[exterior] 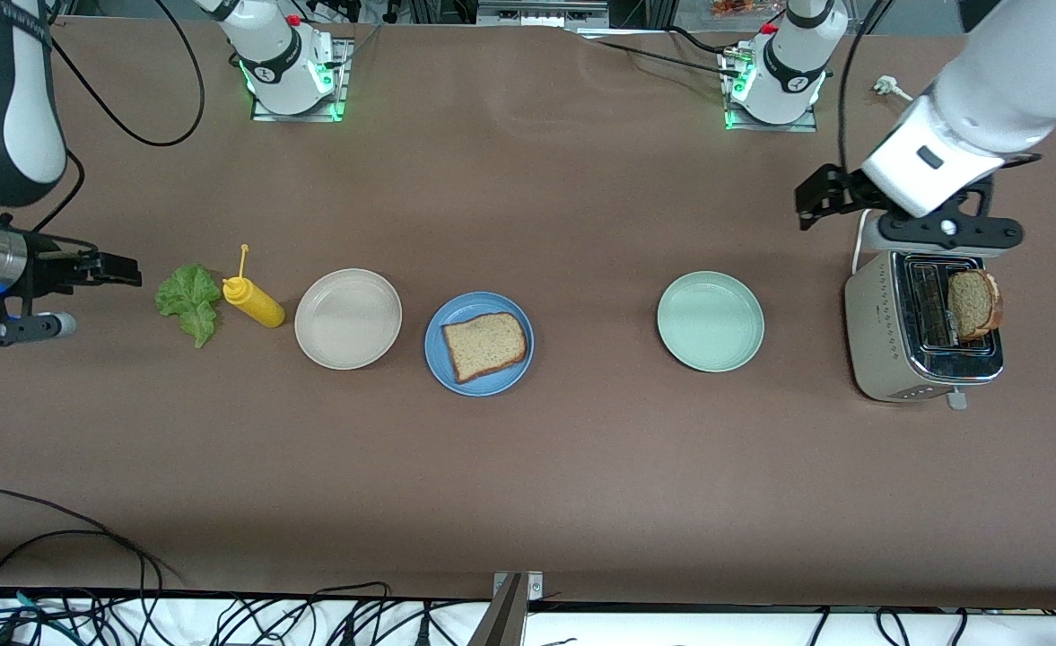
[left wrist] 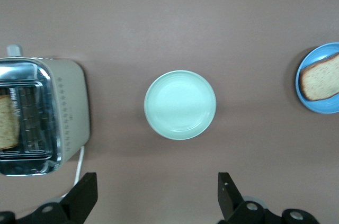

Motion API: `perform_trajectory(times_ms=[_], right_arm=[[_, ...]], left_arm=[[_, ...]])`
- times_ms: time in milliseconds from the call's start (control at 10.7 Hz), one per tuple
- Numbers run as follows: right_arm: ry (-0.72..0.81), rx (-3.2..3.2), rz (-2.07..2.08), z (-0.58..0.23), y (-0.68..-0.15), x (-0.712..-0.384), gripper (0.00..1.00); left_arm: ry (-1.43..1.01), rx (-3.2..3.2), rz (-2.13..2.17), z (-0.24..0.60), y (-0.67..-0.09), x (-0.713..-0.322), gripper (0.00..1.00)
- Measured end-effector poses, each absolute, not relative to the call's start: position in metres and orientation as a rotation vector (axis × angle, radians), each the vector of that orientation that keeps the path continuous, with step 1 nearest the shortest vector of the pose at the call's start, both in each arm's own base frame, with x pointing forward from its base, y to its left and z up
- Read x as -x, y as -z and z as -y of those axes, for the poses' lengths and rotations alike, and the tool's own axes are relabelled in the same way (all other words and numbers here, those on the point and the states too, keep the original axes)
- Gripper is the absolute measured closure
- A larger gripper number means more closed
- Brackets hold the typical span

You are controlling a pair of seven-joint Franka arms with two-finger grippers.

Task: Make sandwich in blue plate with both arms
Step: 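Raise the left gripper toward the toaster while the right gripper reaches lettuce, then grasp the green lettuce leaf with the right gripper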

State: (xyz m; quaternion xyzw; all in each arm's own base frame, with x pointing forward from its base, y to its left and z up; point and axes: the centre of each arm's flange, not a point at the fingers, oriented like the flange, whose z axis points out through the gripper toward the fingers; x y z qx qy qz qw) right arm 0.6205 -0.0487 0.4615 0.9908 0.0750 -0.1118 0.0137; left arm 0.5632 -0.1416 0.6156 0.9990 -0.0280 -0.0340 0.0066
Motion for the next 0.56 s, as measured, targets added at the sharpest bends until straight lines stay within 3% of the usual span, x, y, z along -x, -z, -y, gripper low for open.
perform_trajectory(times_ms=[562], right_arm=[[0.499,-3.089,-0.248,0.08,-0.377,-0.635,0.0]], left_arm=[[0.189,-3.121,0.201,0.078,-0.61,-0.568,0.0]])
